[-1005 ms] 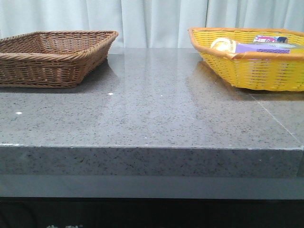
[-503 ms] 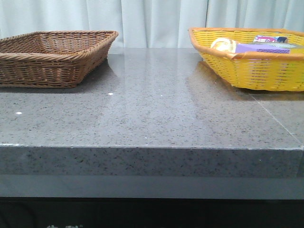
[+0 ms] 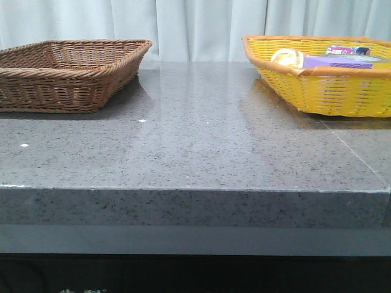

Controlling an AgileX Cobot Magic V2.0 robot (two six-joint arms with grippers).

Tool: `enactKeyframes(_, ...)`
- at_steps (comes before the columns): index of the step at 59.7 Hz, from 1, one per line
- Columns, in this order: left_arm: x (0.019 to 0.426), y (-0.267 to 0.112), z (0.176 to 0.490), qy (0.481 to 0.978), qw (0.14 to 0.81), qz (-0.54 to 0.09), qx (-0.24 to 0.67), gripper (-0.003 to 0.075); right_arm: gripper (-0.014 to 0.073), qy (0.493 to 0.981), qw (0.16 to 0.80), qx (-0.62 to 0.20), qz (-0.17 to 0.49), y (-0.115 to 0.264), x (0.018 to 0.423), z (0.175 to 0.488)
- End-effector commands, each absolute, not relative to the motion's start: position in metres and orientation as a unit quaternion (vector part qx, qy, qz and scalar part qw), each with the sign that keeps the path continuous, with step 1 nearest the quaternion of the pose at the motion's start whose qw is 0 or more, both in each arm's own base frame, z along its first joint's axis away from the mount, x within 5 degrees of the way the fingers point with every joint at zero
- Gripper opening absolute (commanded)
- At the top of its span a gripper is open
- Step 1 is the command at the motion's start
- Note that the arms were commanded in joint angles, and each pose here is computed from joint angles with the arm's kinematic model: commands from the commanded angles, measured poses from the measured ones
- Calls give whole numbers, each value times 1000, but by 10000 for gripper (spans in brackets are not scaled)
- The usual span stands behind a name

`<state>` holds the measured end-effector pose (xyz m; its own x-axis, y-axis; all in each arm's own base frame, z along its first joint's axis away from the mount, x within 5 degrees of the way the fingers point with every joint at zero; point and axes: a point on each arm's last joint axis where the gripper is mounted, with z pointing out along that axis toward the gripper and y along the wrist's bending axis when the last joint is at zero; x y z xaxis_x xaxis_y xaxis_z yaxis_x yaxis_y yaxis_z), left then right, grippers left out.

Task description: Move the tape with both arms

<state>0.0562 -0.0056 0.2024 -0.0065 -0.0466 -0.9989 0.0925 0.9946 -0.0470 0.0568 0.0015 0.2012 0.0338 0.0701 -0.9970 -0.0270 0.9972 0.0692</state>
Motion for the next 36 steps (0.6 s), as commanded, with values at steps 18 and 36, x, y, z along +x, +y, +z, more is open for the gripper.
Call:
enactKeyframes(18, 52, -3, 223, 639, 767, -58, -3, -20, -68, 618, 784, 27, 48, 1, 44, 251)
enactKeyframes(36, 34, -6, 314, 654, 753, -70, 15, -20, -68, 626, 779, 6, 33, 2, 28, 327)
